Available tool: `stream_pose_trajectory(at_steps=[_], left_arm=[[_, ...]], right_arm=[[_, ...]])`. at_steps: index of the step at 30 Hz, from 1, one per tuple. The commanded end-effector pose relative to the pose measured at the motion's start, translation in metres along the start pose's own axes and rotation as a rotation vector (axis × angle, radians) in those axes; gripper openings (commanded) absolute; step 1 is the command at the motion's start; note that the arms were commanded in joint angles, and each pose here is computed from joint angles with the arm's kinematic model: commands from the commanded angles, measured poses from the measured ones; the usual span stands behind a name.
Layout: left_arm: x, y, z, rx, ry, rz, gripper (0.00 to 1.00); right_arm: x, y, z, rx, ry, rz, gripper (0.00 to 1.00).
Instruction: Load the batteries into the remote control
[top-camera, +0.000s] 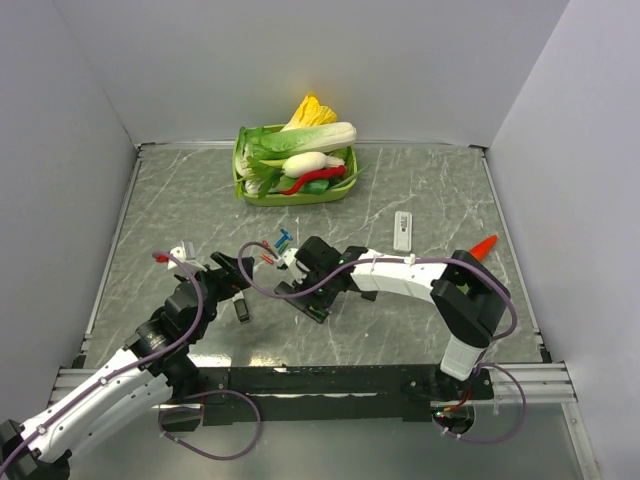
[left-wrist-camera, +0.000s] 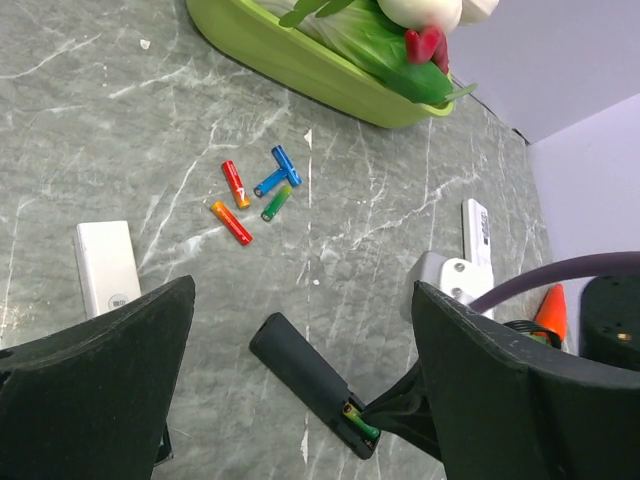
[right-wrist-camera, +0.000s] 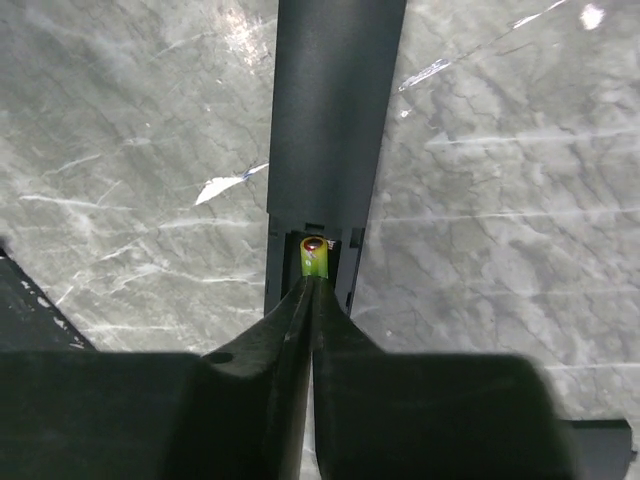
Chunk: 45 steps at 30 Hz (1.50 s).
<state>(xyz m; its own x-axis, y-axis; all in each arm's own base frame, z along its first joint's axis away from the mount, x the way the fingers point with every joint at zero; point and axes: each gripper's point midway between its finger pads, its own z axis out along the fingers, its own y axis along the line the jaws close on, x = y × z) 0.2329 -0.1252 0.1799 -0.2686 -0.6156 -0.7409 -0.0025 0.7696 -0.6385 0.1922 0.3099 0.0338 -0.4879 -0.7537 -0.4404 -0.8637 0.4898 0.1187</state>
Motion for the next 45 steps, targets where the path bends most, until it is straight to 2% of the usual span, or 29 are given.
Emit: stream_pose_trajectory(at_steps=[1, 4, 5, 7, 10, 13, 18, 22, 26, 29, 31, 33, 36, 42, 45], left_arm=[[0.003, -0.001, 0.001, 0.003, 0.005, -0.027, 0.92], [0.007, 0.002, 0.002, -0.009, 0.015, -0.049, 0.92], [0.010, 0.003, 0.002, -0.009, 0.025, -0.054, 0.92], [0.013, 0.004, 0.001, -0.013, 0.035, -0.073, 0.92], [0.018, 0.006, 0.001, -0.018, 0.046, -0.099, 0.91], [0.020, 0.007, 0.001, -0.021, 0.050, -0.126, 0.91], [0.028, 0.002, 0.003, -0.008, 0.088, -0.164, 0.91], [0.035, -0.004, 0.005, 0.008, 0.119, -0.187, 0.91], [0.038, -0.006, 0.008, 0.011, 0.135, -0.227, 0.90], [0.040, -0.005, 0.009, 0.017, 0.149, -0.270, 0.90], [0.041, -0.003, 0.010, 0.019, 0.160, -0.298, 0.90], [0.040, 0.002, 0.012, 0.009, 0.162, -0.329, 0.90], [0.039, -0.001, 0.014, 0.032, 0.182, -0.370, 0.89], [0.039, -0.017, 0.020, 0.091, 0.231, -0.395, 0.89], [0.045, -0.027, 0.024, 0.114, 0.277, -0.382, 0.89]], right_arm=[[-0.030, 0.007, -0.027, -0.001, -0.133, 0.017, 0.00], [-0.038, 0.010, -0.029, -0.018, -0.138, 0.031, 0.35], [-0.039, 0.013, -0.027, -0.034, -0.138, 0.033, 0.52], [-0.038, 0.013, -0.024, -0.037, -0.126, 0.038, 0.67], [-0.031, 0.013, -0.013, -0.030, -0.084, 0.044, 0.75], [-0.025, 0.015, -0.005, -0.022, -0.053, 0.039, 0.76], [-0.013, 0.012, 0.008, 0.029, 0.004, 0.034, 0.73], [-0.005, 0.010, 0.015, 0.063, 0.032, 0.020, 0.63], [0.003, 0.008, 0.021, 0.101, 0.066, 0.008, 0.61], [0.009, 0.006, 0.025, 0.129, 0.086, 0.030, 0.50], [0.010, 0.006, 0.026, 0.123, 0.084, 0.033, 0.34], [0.006, 0.009, 0.023, 0.111, 0.050, 0.036, 0.19], [-0.005, 0.015, 0.016, 0.059, -0.024, 0.069, 0.12], [-0.031, 0.019, -0.006, -0.049, -0.221, 0.140, 0.01], [-0.037, 0.024, -0.013, -0.106, -0.277, 0.130, 0.00]])
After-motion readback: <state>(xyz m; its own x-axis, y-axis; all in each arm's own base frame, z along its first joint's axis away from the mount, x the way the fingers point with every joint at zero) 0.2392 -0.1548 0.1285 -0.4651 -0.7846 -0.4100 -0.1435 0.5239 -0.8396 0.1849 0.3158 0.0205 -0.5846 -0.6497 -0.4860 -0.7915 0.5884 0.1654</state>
